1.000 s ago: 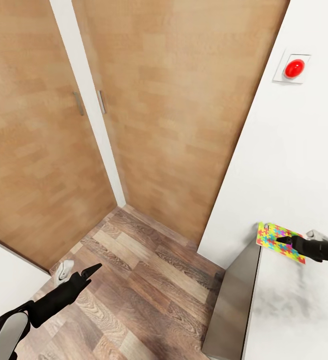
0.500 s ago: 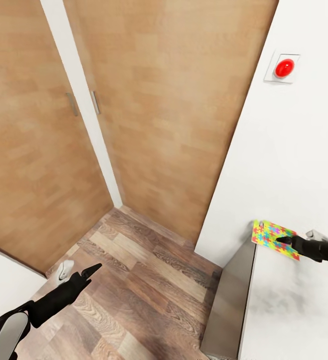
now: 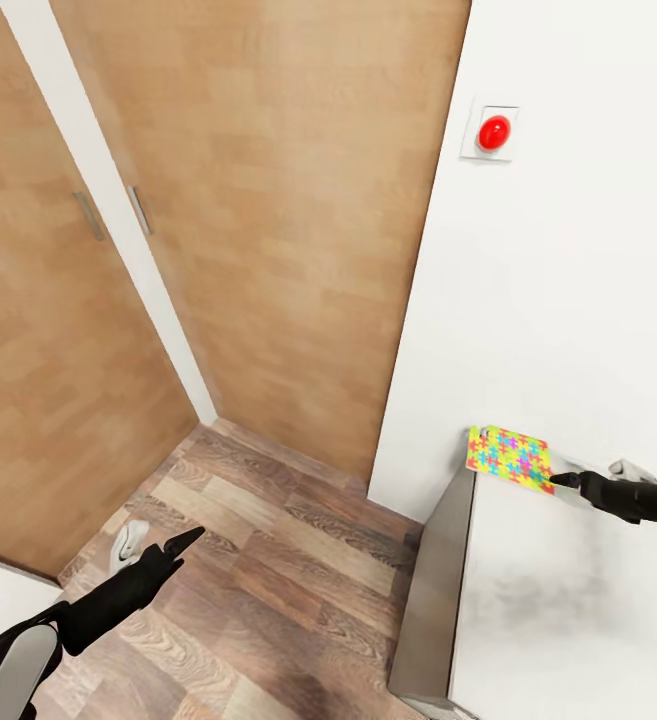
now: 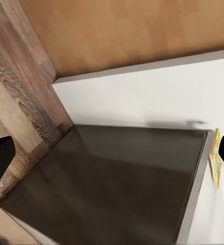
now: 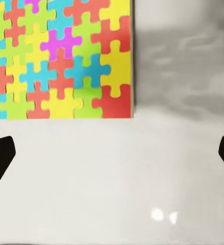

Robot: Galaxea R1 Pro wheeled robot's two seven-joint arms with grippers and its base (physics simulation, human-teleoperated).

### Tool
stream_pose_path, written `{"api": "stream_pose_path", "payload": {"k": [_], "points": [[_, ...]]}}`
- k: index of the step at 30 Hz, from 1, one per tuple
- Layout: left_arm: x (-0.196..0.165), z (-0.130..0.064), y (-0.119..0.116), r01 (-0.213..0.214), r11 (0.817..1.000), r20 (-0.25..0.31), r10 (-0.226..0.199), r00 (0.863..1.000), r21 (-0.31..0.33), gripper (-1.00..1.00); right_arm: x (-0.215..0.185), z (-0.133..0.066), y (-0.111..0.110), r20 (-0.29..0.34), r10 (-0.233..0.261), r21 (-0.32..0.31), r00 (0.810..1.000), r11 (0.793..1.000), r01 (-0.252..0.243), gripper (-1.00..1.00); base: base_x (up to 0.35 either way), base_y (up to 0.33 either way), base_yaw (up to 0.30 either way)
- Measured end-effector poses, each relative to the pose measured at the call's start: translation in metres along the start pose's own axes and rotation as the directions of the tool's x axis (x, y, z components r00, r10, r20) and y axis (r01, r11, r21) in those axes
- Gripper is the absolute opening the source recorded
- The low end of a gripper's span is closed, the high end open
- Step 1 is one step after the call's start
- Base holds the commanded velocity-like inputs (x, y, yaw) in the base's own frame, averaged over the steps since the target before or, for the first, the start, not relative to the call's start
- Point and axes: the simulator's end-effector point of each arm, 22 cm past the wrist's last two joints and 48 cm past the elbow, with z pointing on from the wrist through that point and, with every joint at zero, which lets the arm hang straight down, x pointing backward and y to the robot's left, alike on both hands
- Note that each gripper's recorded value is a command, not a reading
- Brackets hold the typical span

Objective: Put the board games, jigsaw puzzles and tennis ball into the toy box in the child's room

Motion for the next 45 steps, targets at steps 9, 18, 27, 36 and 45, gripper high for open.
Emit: {"api": "stream_pose_path", "payload": {"k": [9, 18, 27, 36, 45], "points": [[0.002, 0.001, 0.0, 0.0, 1.0, -0.001, 0.0, 1.0, -0.001, 1.0, 0.004, 0.005, 0.011, -0.007, -0.001, -0.021, 1.0, 1.0, 0.001, 1.0, 0.0, 0.0, -0.075], [0.005, 0.003, 0.001, -0.01, 1.0, -0.005, 0.01, 1.0, -0.011, 1.0, 0.008, 0.014, 0.029, -0.008, -0.004, -0.055, 1.0, 0.998, 0.004, 1.0, 0.0, 0.0, -0.019], [0.007, 0.004, 0.001, -0.01, 1.0, -0.007, 0.01, 1.0, -0.012, 1.0, -0.012, 0.012, 0.054, 0.056, -0.019, -0.131, 0.998, 0.991, 0.027, 1.0, 0.0, 0.0, -0.005], [0.007, 0.005, 0.0, -0.011, 1.0, -0.005, 0.011, 1.0, -0.012, 1.0, -0.023, 0.01, 0.071, 0.107, -0.041, -0.195, 0.993, 0.979, 0.061, 1.0, 0.0, 0.0, -0.001], [0.007, 0.005, 0.0, -0.012, 1.0, -0.005, 0.012, 1.0, -0.011, 1.0, -0.025, 0.009, 0.076, 0.121, -0.047, -0.21, 0.991, 0.975, 0.072, 1.0, 0.014, 0.0, 0.0]]}}
